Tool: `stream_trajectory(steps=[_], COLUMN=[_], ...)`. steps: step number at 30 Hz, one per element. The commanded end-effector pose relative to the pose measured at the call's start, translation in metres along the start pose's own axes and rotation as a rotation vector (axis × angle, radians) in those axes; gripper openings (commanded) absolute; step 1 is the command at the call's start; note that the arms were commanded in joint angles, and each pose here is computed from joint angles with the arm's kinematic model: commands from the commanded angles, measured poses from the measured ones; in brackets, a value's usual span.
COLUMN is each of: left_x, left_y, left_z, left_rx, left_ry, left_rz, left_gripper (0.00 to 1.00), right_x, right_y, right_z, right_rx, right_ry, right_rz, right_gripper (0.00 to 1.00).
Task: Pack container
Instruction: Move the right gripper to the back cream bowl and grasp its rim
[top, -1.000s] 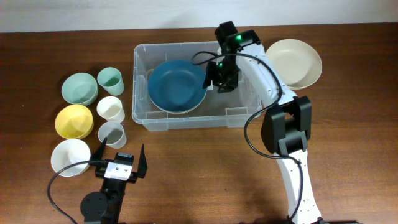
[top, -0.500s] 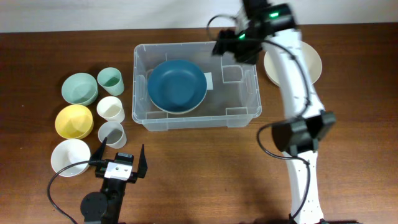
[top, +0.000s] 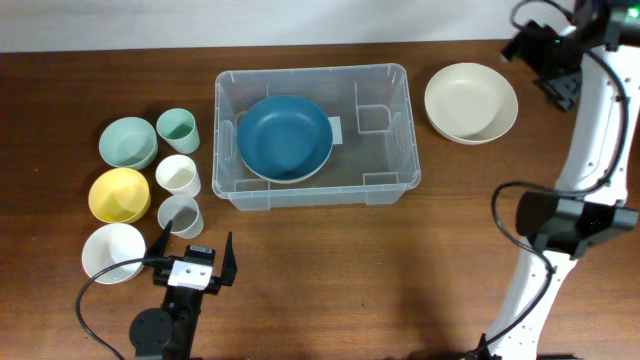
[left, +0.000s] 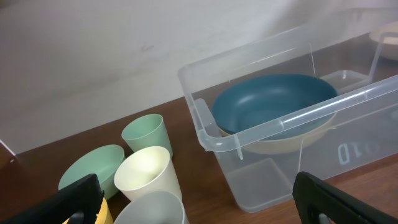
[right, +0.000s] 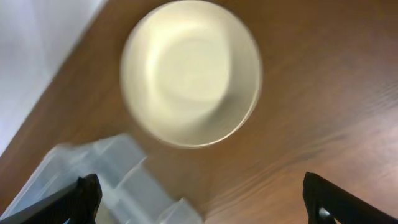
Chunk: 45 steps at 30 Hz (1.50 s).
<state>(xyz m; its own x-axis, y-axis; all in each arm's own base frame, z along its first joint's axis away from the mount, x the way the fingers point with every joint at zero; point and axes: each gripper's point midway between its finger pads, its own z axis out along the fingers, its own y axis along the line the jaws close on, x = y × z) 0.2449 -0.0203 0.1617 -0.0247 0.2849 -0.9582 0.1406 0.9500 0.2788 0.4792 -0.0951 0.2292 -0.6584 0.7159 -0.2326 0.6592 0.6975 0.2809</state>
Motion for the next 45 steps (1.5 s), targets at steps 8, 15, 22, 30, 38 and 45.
stream_trajectory(steps=[8, 15, 22, 30, 38, 45], left_x=[0.001, 0.001, 0.001, 0.001, 0.001, 0.001], left_y=[-0.001, -0.001, -0.001, -0.001, -0.001, -0.001], left_z=[0.000, 0.000, 0.000, 0.000, 0.000, 0.000], left_rx=[0.003, 0.003, 0.003, 0.003, 0.003, 0.003], left_ry=[-0.001, -0.001, -0.001, -0.001, -0.001, -0.001], left_rz=[0.008, 0.008, 0.008, 0.008, 0.008, 0.008], left_gripper=[1.00, 1.00, 1.00, 1.00, 1.00, 1.00], right_x=[0.018, 0.034, 0.038, 0.047, 0.048, 0.045], right_y=[-0.016, -0.038, -0.043, -0.054, -0.055, -0.053], right_z=[0.114, 0.160, 0.177, 0.196, 0.197, 0.198], right_rx=[-0.002, 0.037, 0.035, 0.070, 0.071, 0.063], right_ry=[0.186, 0.225, 0.224, 0.244, 0.245, 0.232], right_rz=[0.089, 0.124, 0.113, 0.138, 0.139, 0.137], right_gripper=[0.99, 0.99, 0.99, 0.99, 0.63, 0.25])
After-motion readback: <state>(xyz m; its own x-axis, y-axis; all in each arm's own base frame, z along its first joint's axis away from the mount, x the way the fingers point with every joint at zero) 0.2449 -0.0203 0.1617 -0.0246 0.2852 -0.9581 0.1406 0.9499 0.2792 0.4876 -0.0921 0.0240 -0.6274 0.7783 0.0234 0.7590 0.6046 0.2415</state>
